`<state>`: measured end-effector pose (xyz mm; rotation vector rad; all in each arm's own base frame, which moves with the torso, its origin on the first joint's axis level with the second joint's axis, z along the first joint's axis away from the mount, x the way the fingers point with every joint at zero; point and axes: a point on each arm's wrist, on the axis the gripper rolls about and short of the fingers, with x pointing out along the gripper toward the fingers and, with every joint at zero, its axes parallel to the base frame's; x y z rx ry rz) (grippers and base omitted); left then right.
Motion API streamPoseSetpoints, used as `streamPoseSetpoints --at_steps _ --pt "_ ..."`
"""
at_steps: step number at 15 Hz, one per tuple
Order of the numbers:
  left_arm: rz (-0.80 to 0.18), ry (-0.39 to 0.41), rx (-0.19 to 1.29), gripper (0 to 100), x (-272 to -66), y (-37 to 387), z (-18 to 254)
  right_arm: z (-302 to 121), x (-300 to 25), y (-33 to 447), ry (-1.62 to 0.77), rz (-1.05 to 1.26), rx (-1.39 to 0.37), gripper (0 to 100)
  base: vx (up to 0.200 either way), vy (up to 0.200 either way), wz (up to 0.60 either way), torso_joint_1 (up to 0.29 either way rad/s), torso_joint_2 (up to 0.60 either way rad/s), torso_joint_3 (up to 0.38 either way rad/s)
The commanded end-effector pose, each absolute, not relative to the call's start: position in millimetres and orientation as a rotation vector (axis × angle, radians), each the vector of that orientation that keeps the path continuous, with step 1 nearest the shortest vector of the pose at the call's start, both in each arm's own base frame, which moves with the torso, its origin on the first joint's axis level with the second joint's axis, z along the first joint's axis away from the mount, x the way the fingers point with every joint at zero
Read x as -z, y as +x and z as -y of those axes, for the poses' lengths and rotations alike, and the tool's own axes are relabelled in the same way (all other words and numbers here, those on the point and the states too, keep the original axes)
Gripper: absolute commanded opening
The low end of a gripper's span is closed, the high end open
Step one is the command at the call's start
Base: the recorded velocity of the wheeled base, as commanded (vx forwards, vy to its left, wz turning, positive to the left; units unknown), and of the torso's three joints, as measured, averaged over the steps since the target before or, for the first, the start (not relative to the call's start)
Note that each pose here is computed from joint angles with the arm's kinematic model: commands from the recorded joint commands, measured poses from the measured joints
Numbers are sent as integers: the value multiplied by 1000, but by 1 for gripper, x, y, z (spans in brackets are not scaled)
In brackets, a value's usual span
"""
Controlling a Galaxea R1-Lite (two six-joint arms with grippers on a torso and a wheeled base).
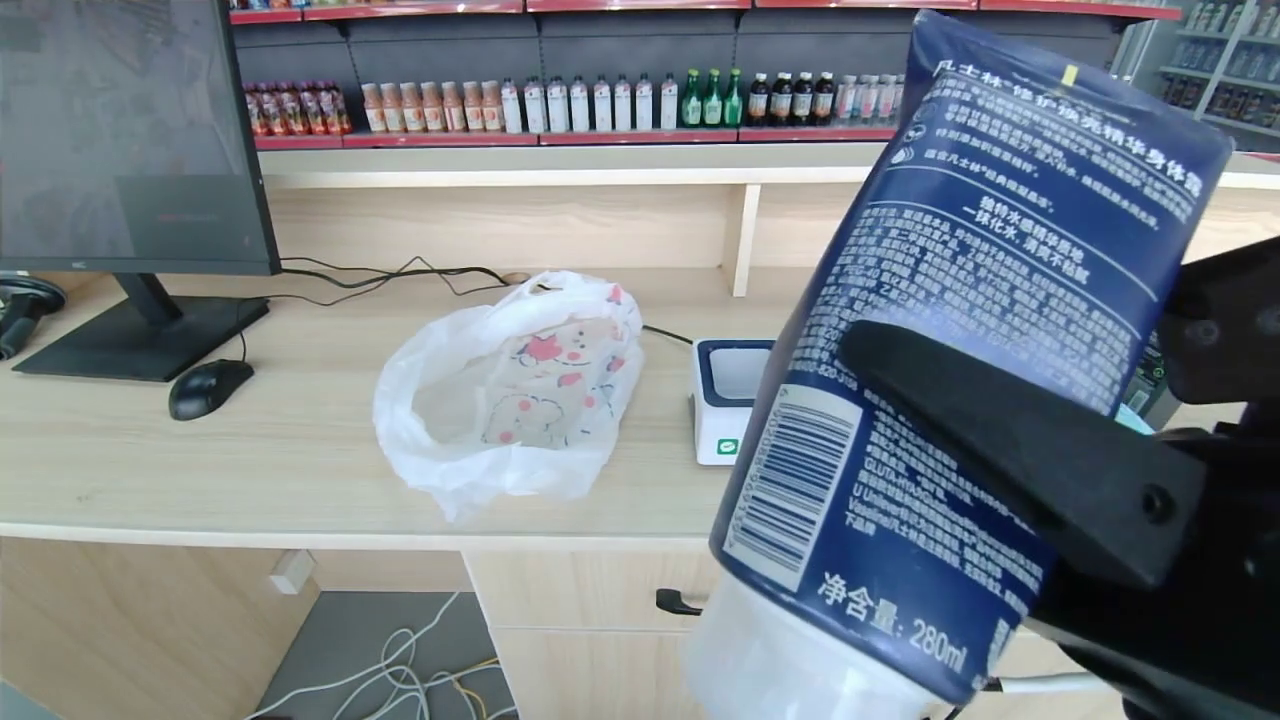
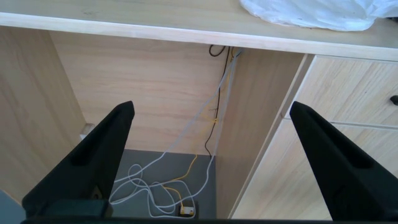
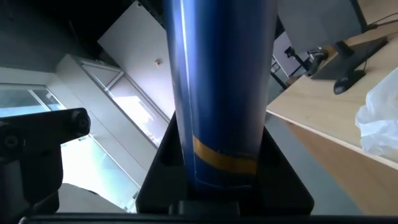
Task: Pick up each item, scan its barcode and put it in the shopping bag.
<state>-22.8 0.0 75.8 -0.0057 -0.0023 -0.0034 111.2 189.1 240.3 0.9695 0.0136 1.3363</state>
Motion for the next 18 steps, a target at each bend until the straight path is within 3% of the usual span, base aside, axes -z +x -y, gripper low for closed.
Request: streamPoseSetpoints --at_steps 1,12,18 --pt "3 -6 3 100 -76 -23 0 -187 -247 106 989 2 -1361 0 0 0 0 0 0 0" --pt "3 -6 3 100 -76 -23 0 -180 -245 96 1002 -23 -1384 0 0 0 0 0 0 0" --pt "3 -6 3 100 -76 -23 0 -177 -242 110 844 111 -1290 0 0 0 0 0 0 0"
